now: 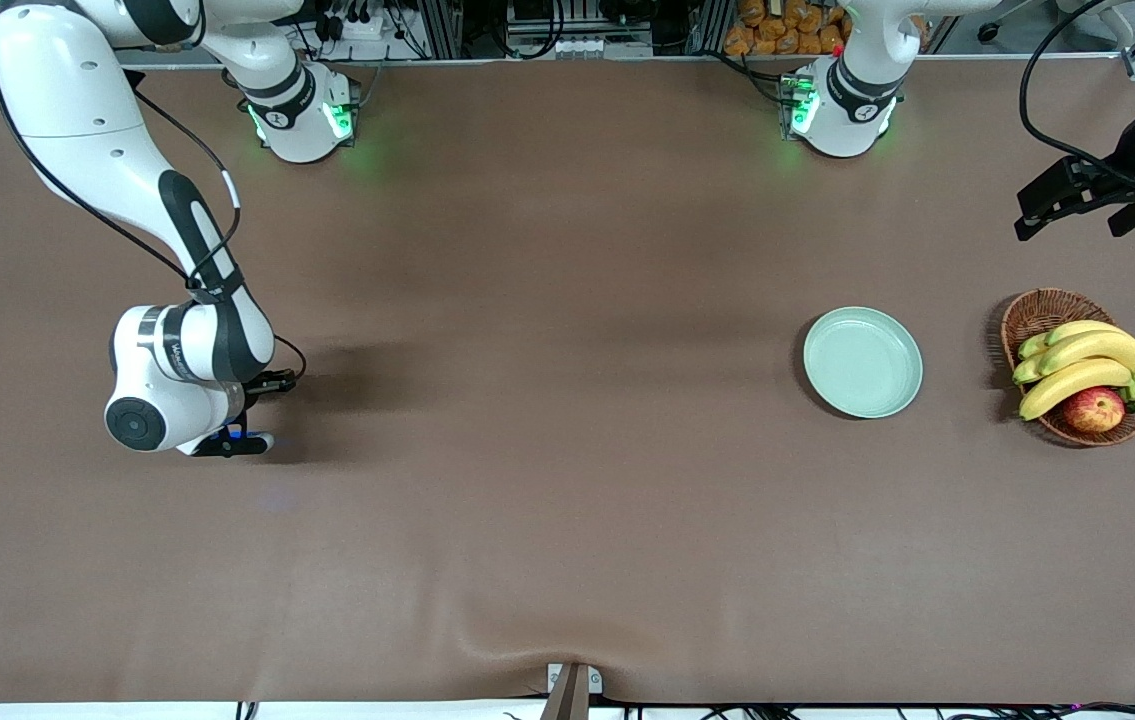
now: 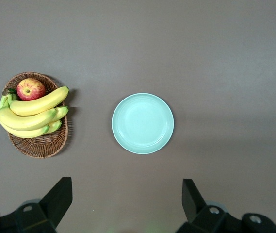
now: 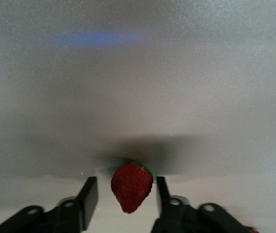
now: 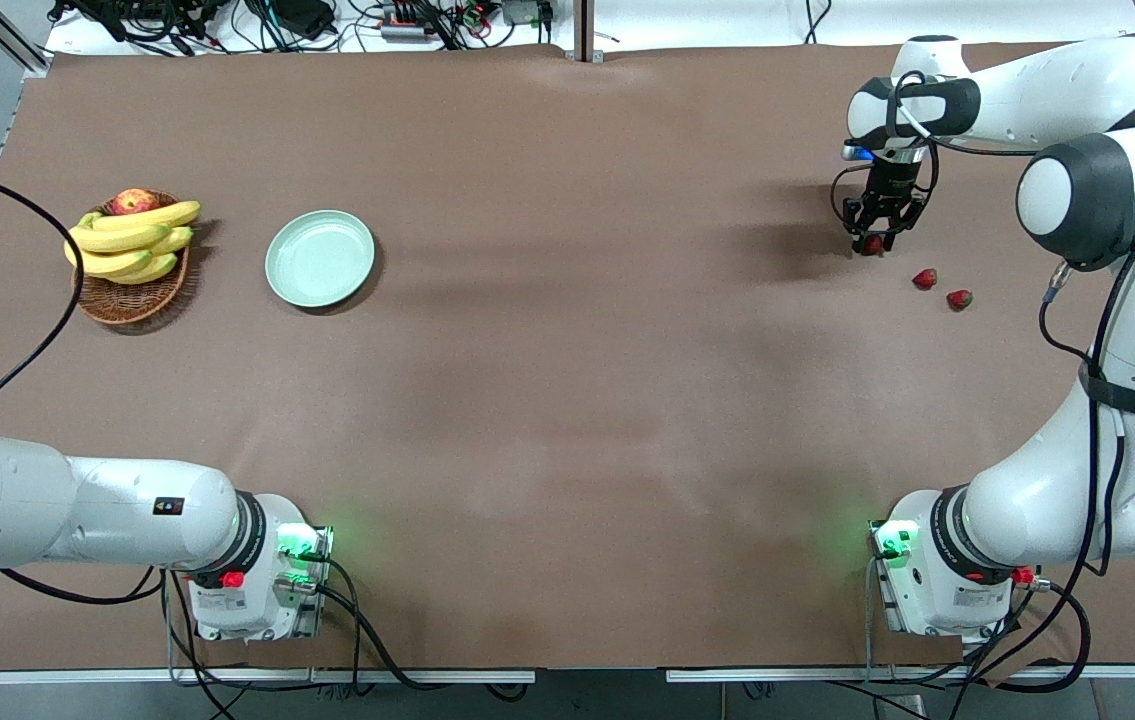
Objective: Collect all strawberries into plate
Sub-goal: 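Lower the right gripper onto a strawberry and close on it, then carry the strawberry with the right gripper to mid-table and release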
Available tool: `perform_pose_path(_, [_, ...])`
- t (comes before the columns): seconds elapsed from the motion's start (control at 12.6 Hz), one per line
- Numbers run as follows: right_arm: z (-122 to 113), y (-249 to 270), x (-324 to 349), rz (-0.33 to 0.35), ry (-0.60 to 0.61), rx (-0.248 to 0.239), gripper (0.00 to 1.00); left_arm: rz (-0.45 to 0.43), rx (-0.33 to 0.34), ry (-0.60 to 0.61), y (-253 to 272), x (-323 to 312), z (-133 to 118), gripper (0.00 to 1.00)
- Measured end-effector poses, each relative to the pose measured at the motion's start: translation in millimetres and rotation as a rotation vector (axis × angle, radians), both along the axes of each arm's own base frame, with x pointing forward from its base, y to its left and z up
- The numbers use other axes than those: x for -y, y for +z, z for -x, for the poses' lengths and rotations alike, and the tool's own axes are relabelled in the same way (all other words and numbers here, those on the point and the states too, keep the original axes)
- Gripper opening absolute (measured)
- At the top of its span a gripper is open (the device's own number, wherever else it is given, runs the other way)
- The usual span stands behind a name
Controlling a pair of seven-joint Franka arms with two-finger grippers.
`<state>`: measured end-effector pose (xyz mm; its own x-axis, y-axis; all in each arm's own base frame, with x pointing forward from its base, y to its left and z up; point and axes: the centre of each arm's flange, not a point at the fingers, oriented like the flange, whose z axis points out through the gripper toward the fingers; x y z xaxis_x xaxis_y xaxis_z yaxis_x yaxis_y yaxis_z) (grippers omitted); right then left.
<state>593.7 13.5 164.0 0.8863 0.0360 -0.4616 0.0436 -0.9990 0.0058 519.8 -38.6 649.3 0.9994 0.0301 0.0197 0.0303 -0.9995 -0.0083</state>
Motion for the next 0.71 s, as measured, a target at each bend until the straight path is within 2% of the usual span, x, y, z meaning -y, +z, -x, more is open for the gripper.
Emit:
perform_pose_path(0.08, [0, 0, 0, 0.0, 0.0, 0.002, 0.42, 0.0, 0.0, 0.0, 0, 0, 0, 1.0])
perform_pose_path(0.16, [-1, 1, 0, 0.0, 0.0, 0.006, 0.41, 0.0, 0.0, 0.0, 0, 0, 0, 1.0])
perform_pose_path(0.24, [-3, 3, 0, 0.0, 0.0, 0.012, 0.33, 0.0, 0.0, 0.0, 0, 0, 0, 1.0])
perform_pose_path(0.47, [-18, 26, -9, -0.011, 0.01, 0.067, 0.33, 0.0, 0.0, 0.0, 0, 0, 0, 1.0])
perform_pose_path(0.55, [-26, 44, -22, -0.034, 0.016, 0.103, 0.33, 0.0, 0.0, 0.0, 0, 0, 0, 1.0])
perform_pose_path(0.71, [-36, 84, -65, -0.126, 0.004, 0.169, 0.33, 0.0, 0.0, 0.0, 0, 0, 0, 1.0])
